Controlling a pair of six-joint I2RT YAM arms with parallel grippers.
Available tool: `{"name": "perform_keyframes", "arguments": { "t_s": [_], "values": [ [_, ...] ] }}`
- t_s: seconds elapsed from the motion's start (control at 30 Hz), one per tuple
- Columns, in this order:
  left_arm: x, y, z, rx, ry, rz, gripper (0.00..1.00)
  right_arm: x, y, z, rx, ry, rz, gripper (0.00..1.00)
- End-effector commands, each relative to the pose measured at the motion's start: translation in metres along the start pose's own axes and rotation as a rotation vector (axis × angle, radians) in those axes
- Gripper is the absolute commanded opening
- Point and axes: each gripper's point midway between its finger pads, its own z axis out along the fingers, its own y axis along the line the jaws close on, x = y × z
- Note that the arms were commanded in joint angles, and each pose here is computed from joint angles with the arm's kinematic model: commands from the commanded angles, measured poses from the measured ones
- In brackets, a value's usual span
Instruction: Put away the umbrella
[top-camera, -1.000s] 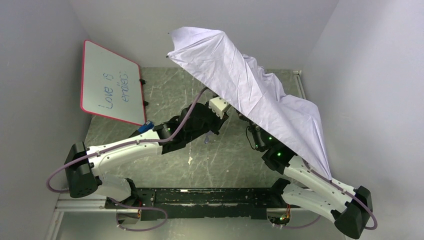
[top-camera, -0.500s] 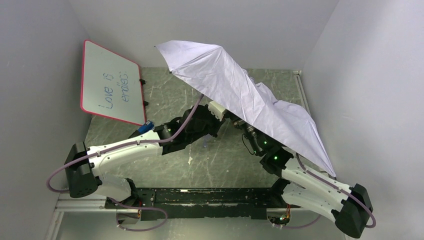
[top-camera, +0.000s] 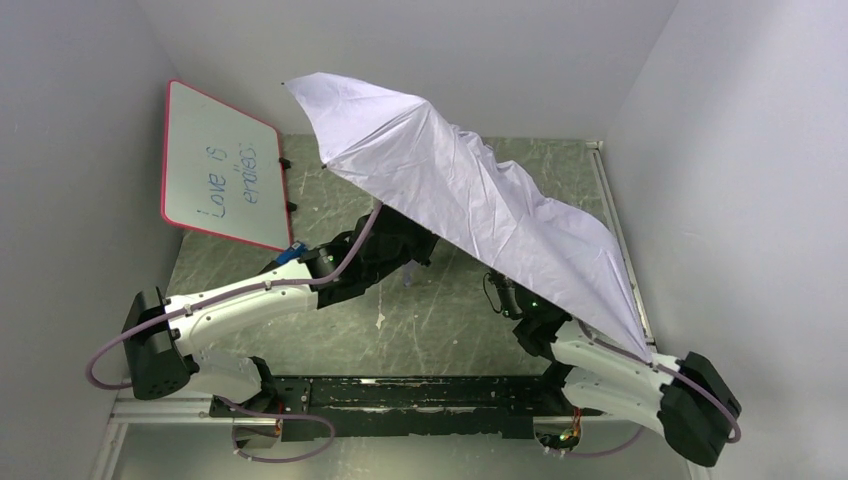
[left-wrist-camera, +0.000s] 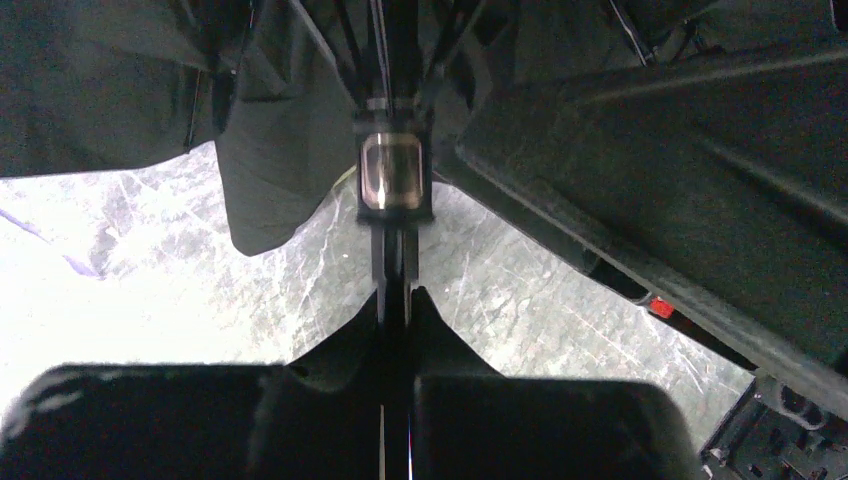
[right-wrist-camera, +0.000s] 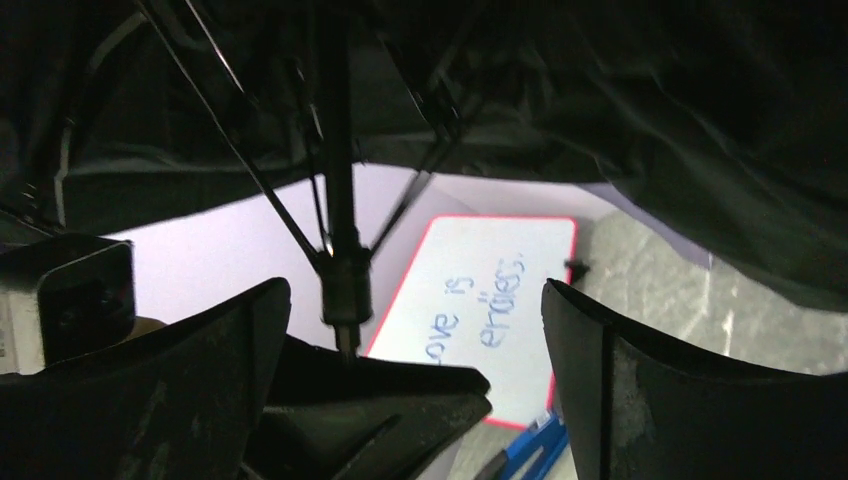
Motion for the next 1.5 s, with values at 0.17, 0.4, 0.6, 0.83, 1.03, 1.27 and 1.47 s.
{"name": "perform_keyframes", "arguments": {
  "t_s": [0.17,0.4,0.6,0.83,1.03,1.27,1.47],
  "values": [
    [-0.041,0.002,-0.007,-0.003,-0.136,-0.047,0.05,-0.040,0.066,0.005,-0.346,-0.248,0.012,1.00],
    [-0.042,0.001,-0.008,0.000,-0.136,-0.044,0.05,-0.032,0.061,0.026,-0.286,-0.238,0.018,1.00],
    [-0.040,-0.001,-0.006,0.012,-0.132,-0.043,0.05,-0.028,0.066,0.047,-0.241,-0.225,0.010,1.00],
    [-0.040,-0.001,-0.007,0.015,-0.132,-0.039,0.05,-0.020,0.056,0.063,-0.161,-0.195,0.029,0.94],
    [-0.039,-0.003,-0.006,0.021,-0.131,-0.038,0.05,-0.018,0.054,0.068,-0.171,-0.187,0.065,0.66],
    [-0.041,-0.002,-0.007,0.017,-0.135,-0.033,0.05,-0.012,0.048,0.067,-0.164,-0.167,0.073,0.37],
    [-0.040,-0.002,-0.007,0.021,-0.133,-0.033,0.05,-0.009,0.044,0.065,-0.157,-0.154,0.079,0.14]
  ]
}}
